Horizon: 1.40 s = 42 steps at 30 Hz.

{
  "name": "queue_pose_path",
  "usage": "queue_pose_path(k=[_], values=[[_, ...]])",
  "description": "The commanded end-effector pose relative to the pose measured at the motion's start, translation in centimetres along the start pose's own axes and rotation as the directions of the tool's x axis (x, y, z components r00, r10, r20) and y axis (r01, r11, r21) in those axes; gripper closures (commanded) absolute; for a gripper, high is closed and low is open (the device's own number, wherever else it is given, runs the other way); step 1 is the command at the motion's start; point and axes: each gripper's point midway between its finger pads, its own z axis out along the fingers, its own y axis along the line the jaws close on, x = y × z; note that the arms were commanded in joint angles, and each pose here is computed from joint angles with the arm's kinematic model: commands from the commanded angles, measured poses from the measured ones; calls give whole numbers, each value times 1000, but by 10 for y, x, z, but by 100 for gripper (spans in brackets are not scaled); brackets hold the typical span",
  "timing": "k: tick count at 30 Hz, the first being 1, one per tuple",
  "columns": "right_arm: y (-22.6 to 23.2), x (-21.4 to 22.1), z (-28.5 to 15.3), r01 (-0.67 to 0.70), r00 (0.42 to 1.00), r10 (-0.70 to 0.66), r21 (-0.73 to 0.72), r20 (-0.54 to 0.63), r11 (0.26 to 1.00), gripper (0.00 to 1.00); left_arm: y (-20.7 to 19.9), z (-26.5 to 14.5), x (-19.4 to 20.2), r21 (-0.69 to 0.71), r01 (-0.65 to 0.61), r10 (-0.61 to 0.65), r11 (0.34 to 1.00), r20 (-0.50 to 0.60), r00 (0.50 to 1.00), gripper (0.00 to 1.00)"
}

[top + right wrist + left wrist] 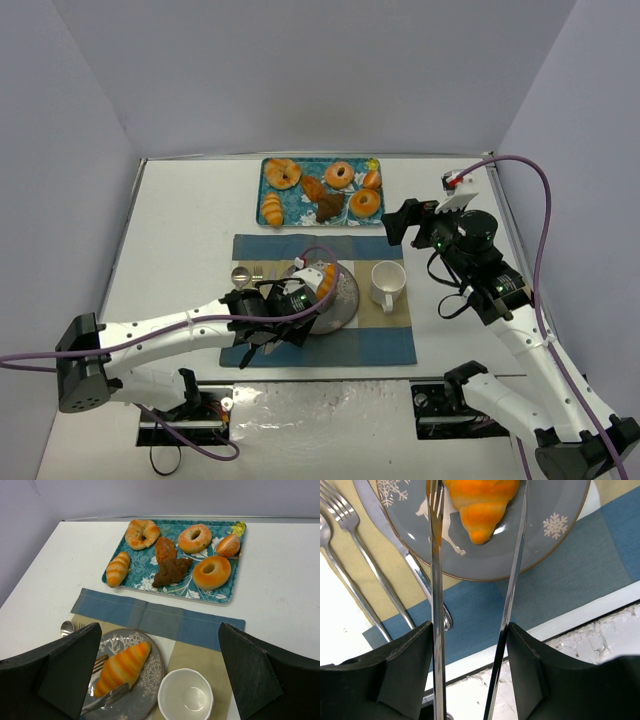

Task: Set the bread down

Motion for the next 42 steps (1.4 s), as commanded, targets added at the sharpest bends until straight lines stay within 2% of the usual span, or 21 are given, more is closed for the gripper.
queue_pose_path(k=[1, 9, 16, 21, 27, 36, 42], values=[[7, -22, 1, 10, 997, -8, -21, 82, 1000, 0, -2, -30, -36, 35, 65, -69, 997, 125, 990, 46], [8, -23, 0, 10, 996, -8, -23, 85, 1000, 0, 4, -43, -46, 18, 71, -73, 997, 165, 984, 46], [9, -23, 2, 10, 997, -7, -29, 83, 1000, 0, 17, -43, -76, -80, 102, -81, 992, 237, 968, 42], [9, -24, 1, 13, 996, -10, -33, 84, 999, 0, 16, -27, -108, -77, 123, -100, 989, 254, 962, 42], [11, -25, 0, 10, 996, -7, -41, 86, 999, 0, 37, 0, -162, -58, 190, -167, 980, 284, 944, 42], [11, -27, -3, 15, 995, -11, -36, 95, 999, 0, 50, 43, -233, -74, 180, -152, 981, 285, 946, 42], [12, -26, -3, 17, 996, -13, -40, 94, 999, 0, 60, 63, -263, -77, 193, -165, 978, 276, 947, 42]])
